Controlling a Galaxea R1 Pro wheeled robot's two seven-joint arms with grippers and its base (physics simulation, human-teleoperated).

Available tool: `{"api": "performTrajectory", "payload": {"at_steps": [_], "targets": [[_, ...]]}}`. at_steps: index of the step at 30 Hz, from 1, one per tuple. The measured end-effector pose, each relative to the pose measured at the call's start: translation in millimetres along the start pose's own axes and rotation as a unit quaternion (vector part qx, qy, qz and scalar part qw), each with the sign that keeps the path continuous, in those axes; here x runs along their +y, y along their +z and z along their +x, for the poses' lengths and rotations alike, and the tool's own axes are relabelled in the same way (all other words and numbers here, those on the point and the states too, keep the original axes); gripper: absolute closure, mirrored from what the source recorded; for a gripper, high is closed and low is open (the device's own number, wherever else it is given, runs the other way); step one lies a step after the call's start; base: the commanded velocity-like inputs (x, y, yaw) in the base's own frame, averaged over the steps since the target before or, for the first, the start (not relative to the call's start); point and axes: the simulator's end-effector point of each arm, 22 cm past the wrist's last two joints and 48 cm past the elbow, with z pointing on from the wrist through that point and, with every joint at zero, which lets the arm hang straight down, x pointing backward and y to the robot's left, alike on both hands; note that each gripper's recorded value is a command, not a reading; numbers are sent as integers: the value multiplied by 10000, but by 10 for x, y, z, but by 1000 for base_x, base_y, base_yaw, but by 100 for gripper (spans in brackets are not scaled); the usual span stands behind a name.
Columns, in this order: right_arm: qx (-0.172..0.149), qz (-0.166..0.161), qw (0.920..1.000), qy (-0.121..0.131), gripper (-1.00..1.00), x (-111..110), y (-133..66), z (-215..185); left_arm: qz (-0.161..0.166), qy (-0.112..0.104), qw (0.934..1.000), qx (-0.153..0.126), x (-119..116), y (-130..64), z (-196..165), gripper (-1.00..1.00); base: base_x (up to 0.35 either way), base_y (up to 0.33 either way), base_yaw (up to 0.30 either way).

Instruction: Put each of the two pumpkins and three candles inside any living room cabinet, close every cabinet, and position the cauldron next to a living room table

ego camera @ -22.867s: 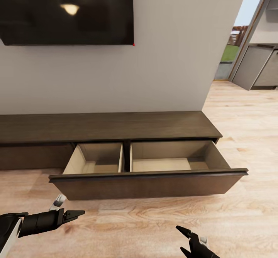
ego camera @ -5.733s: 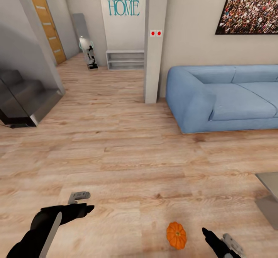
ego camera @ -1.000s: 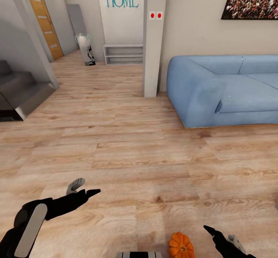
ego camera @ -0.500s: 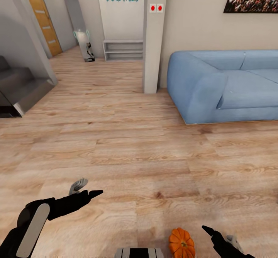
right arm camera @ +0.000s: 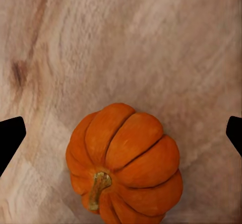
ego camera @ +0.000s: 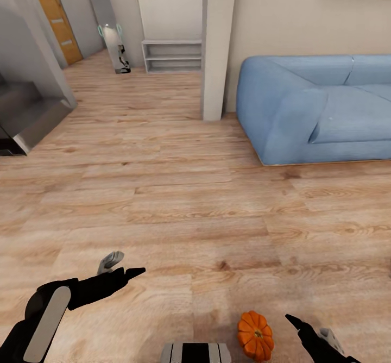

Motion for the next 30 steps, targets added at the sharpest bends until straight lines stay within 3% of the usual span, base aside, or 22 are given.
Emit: {"api": "performTrajectory", "payload": {"at_steps": [4, 12, 30], "targets": [[40, -9, 10000, 9, -100, -32, 24, 40, -30, -46, 10000, 60, 55, 46, 39, -100, 0, 0, 0], [150, -527, 9985, 22, -100, 101, 43, 124, -86, -156, 9996, 197, 164, 149, 138, -100, 0, 0, 0], [322, -301, 9990, 82, -100, -184, 121, 271, -233, -362, 9980, 472, 416, 339, 339, -100, 0, 0, 0]]}}
